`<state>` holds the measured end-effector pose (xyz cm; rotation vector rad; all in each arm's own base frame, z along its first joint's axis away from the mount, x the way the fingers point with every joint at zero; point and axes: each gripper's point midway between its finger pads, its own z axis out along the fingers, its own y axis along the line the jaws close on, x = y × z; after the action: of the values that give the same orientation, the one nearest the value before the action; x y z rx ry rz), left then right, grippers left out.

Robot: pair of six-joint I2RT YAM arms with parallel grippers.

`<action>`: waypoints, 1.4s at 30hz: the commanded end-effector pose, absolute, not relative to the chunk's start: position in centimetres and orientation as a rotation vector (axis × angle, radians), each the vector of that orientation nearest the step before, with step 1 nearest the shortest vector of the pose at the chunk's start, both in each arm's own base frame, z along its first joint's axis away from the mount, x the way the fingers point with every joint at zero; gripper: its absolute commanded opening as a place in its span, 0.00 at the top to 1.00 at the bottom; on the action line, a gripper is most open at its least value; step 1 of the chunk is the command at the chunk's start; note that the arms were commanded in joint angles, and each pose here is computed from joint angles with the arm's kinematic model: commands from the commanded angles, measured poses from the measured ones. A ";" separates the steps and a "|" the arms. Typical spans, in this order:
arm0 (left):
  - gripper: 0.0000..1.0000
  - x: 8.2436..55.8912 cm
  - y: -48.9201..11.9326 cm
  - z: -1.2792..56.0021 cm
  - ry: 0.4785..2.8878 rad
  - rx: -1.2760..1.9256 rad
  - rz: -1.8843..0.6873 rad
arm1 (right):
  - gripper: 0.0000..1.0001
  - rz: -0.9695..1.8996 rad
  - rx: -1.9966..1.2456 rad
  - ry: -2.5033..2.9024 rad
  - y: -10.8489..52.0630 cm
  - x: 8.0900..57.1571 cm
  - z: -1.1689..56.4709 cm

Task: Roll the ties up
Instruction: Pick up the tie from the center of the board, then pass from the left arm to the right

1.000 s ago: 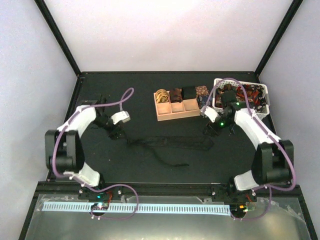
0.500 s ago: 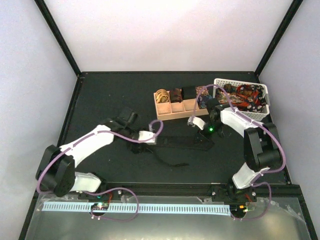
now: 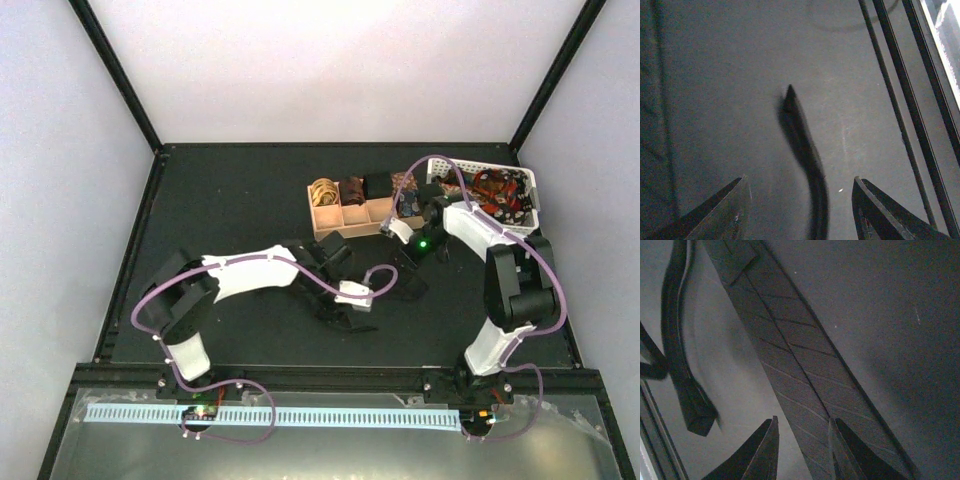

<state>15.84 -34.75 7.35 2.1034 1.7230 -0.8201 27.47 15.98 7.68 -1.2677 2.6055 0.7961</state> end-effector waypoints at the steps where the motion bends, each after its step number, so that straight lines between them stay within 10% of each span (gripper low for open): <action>1: 0.42 13.5 -35.0 5.5 1.805 2.204 -0.785 | 0.69 0.896 -1.231 2.601 16.8 27.2 8.5; 7: 0.44 13.0 -33.6 2.6 1.877 2.237 -0.705 | 0.67 0.923 -1.206 2.538 16.4 26.9 8.9; 17: 0.98 13.0 -32.7 2.5 1.984 2.266 -0.741 | 0.52 1.019 -1.131 2.392 16.8 27.5 11.7; 24: 0.98 14.0 -31.5 11.9 1.903 2.054 -1.408 | 0.38 1.337 -1.063 2.094 20.1 26.1 16.4; 33: 0.98 16.7 -29.7 16.2 1.826 1.946 -1.558 | 0.34 1.645 -1.174 1.968 24.3 21.8 17.6; 42: 0.98 18.5 -29.7 16.5 1.857 1.859 -1.613 | 0.57 1.698 -1.246 1.977 26.5 19.6 16.9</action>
<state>17.68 -29.43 15.33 1.9218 1.9110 -1.5422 20.44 25.91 16.48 -1.2337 2.0245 1.6480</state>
